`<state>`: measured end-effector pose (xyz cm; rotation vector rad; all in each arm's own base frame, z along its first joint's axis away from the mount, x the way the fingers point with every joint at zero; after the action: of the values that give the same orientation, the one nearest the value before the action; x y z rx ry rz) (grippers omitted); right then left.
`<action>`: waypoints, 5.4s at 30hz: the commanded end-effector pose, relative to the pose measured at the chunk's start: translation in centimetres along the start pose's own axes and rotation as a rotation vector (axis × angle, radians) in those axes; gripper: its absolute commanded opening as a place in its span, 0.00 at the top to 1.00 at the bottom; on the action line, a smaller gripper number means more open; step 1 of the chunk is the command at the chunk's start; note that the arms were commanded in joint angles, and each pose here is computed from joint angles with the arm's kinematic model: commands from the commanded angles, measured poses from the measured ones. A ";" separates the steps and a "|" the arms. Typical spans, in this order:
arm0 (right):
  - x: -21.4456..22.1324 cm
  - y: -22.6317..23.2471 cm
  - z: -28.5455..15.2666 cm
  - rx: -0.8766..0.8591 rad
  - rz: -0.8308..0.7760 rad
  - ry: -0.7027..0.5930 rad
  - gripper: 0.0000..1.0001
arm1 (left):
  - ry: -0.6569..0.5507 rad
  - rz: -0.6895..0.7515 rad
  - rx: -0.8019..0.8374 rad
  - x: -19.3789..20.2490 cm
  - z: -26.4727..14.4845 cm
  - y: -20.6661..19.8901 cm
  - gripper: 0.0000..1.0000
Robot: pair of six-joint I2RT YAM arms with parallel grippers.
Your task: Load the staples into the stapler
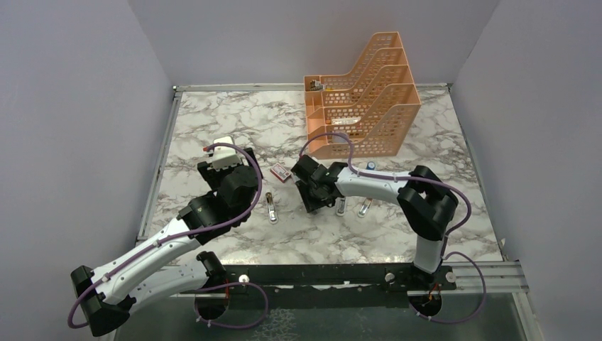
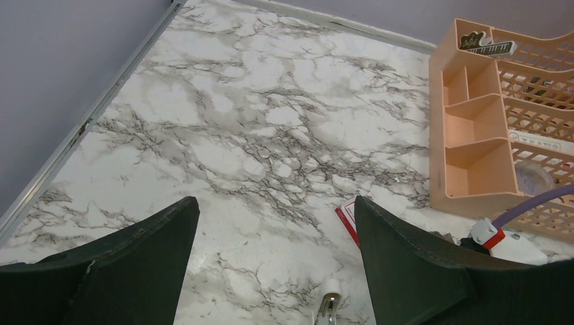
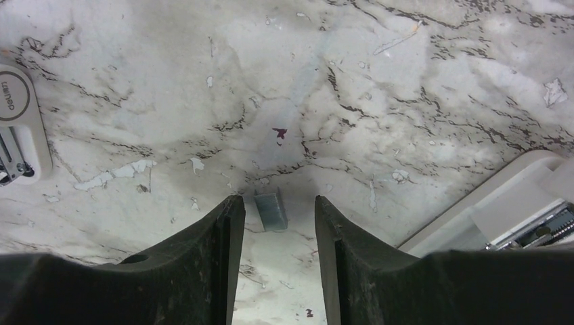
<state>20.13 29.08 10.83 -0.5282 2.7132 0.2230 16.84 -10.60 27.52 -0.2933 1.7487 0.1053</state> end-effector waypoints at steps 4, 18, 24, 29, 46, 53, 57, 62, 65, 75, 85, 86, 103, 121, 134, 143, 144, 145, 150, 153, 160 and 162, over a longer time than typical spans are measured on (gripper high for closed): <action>-0.5 0.8 0.9 -0.035 -0.080 0.010 0.59 | 0.003 -0.005 -0.002 0.2 0.2 -0.2 0.14; -0.2 0.6 0.6 0.019 -0.028 0.046 0.77 | -0.002 -0.016 0.000 0.1 0.1 0.1 0.14; -0.8 0.5 -1.2 0.041 0.051 -0.028 0.79 | 0.004 -0.017 0.013 0.1 0.0 0.0 0.14; -1.3 -0.3 -3.2 0.088 0.156 -0.140 0.78 | 0.008 -0.026 0.030 0.0 -0.1 0.0 0.14; -0.8 -6.0 -5.9 0.318 0.615 -0.377 0.75 | 0.036 -0.024 0.078 0.2 -0.2 -0.7 0.14; -0.2 -6.8 -5.7 0.358 0.679 -0.386 0.74 | 0.045 -0.019 0.087 0.3 -0.1 -0.8 0.14; -0.1 -6.7 -5.2 0.360 0.679 -0.367 0.74 | 0.047 -0.018 0.090 0.4 -0.1 -0.9 0.14; -1.0 -6.1 -5.3 0.305 0.603 -0.372 0.74 | 0.046 -0.021 0.089 0.4 -0.1 -0.8 0.14; -2.0 -5.2 -5.4 0.205 0.483 -0.383 0.71 | 0.045 -0.021 0.086 0.4 -0.1 -0.8 0.14; -3.2 -4.9 -1.9 0.168 -0.062 -0.202 0.61 | 0.038 -0.016 0.079 0.3 -0.2 -0.6 0.14; -4.2 -6.3 -0.9 0.001 -0.254 -0.080 0.49 | 0.030 -0.012 0.061 0.4 -0.1 -0.5 0.14; -4.3 -6.2 -0.7 -0.017 -0.261 -0.075 0.48 | 0.031 -0.011 0.061 0.4 -0.1 -0.5 0.14; -4.0 -6.2 1.2 -0.073 -0.275 0.013 0.47 | 0.031 -0.007 0.056 0.4 0.0 -0.5 0.14; -3.8 -6.2 1.2 -0.043 -0.201 0.034 0.63 | 0.028 -0.010 0.056 0.3 0.0 -0.5 0.14; -4.3 -6.2 2.5 0.021 -0.148 0.023 0.67 | 0.029 -0.005 0.053 0.4 0.0 -0.5 0.14; -3.9 -6.4 1.7 0.036 -0.120 0.051 0.77 | 0.029 -0.007 0.053 0.4 0.0 -0.6 0.14; -4.0 -6.4 1.6 0.038 -0.114 0.044 0.77 | 0.029 -0.007 0.053 0.4 0.0 -0.6 0.14; -4.1 -6.3 1.4 0.038 -0.108 0.036 0.77 | 0.029 -0.006 0.053 0.4 0.0 -0.6 0.14; -4.8 -6.1 -0.1 0.045 -0.042 -0.030 0.77 | 0.030 -0.008 0.055 0.4 0.0 -0.5 0.14; -5.1 -6.1 -1.6 0.055 0.037 -0.091 0.77 | 0.030 -0.011 0.059 0.4 0.0 -0.5 0.14; -3.7 -7.1 -4.6 0.151 0.319 -0.211 0.77 | 0.038 -0.019 0.080 0.3 -0.1 -0.6 0.14; -2.7 -7.6 -4.9 0.180 0.402 -0.224 0.77 | 0.040 -0.025 0.090 0.2 -0.2 -0.7 0.14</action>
<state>24.78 23.53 15.48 -0.2285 2.6001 0.1988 16.77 -11.40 27.05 -0.2370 1.7954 0.0359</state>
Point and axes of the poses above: each gripper's point midway between its finger pads, its own z axis out along the fingers, its own y axis along the line the jaws close on, x = y × z, the point moved 9 cm from there along -z, back along the fingers, and after that the axes turned 2 degrees about z, right-handed, at the moved point
